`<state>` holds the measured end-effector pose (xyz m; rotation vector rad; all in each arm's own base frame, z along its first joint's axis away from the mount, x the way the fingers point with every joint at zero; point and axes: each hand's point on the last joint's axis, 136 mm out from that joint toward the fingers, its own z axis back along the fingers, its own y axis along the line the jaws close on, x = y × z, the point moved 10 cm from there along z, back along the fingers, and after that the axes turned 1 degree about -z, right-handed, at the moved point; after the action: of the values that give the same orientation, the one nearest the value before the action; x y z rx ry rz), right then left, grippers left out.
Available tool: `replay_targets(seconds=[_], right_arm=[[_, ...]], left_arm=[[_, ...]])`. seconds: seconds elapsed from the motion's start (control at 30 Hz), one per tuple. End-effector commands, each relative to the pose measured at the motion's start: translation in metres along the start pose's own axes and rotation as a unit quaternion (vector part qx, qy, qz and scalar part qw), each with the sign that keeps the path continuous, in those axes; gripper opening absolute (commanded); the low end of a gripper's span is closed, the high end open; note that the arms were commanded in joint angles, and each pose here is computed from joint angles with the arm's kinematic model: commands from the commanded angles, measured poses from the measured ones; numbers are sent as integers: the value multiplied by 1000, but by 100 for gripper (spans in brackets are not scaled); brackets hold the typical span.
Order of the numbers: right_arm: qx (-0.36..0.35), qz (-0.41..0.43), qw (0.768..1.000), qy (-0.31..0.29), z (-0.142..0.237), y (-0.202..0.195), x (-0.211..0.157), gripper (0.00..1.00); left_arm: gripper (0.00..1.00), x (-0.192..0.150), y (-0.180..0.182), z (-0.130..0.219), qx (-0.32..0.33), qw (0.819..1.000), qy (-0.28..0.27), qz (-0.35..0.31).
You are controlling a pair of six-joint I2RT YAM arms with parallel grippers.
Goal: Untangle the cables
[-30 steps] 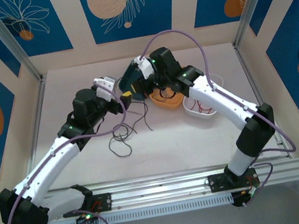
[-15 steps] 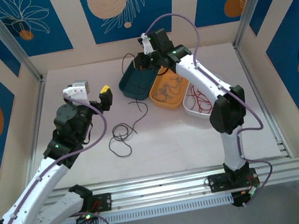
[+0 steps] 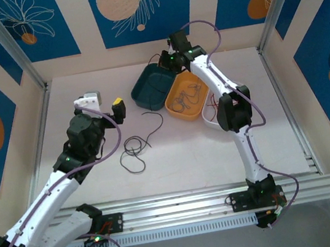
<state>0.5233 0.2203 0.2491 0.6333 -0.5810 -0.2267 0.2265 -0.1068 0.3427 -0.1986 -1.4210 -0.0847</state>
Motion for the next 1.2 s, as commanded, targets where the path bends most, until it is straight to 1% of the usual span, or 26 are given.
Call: replay_targets(seconds=[0.0, 0.1, 0.17, 0.33, 0.53, 0.67, 0.93, 1.17], right_arm=[[-21, -32, 999, -38, -3, 1, 7, 0], [-41, -46, 996, -60, -9, -5, 11, 0], [-39, -61, 995, -64, -12, -10, 14, 0], [2, -102, 994, -49, -12, -11, 24, 0], [37, -121, 991, -49, -4, 1, 28, 0], [21, -102, 992, -71, -5, 3, 27, 0], [-19, -52, 994, -94, -24, -4, 20, 0], [-51, 36, 995, -74, -35, 5, -3, 0]], left_arm=[[100, 2, 4, 0, 11, 1000, -17, 15], [100, -1, 4, 0, 8, 1000, -15, 17], [100, -3, 4, 0, 5, 1000, -12, 19], [100, -10, 4, -3, 4, 1000, -1, 22], [100, -15, 2, -7, -1, 1000, 6, 27], [100, -15, 1, -7, -7, 1000, 4, 28], [100, -21, 4, -4, -5, 1000, 0, 25], [100, -25, 6, -5, 10, 1000, -4, 22]])
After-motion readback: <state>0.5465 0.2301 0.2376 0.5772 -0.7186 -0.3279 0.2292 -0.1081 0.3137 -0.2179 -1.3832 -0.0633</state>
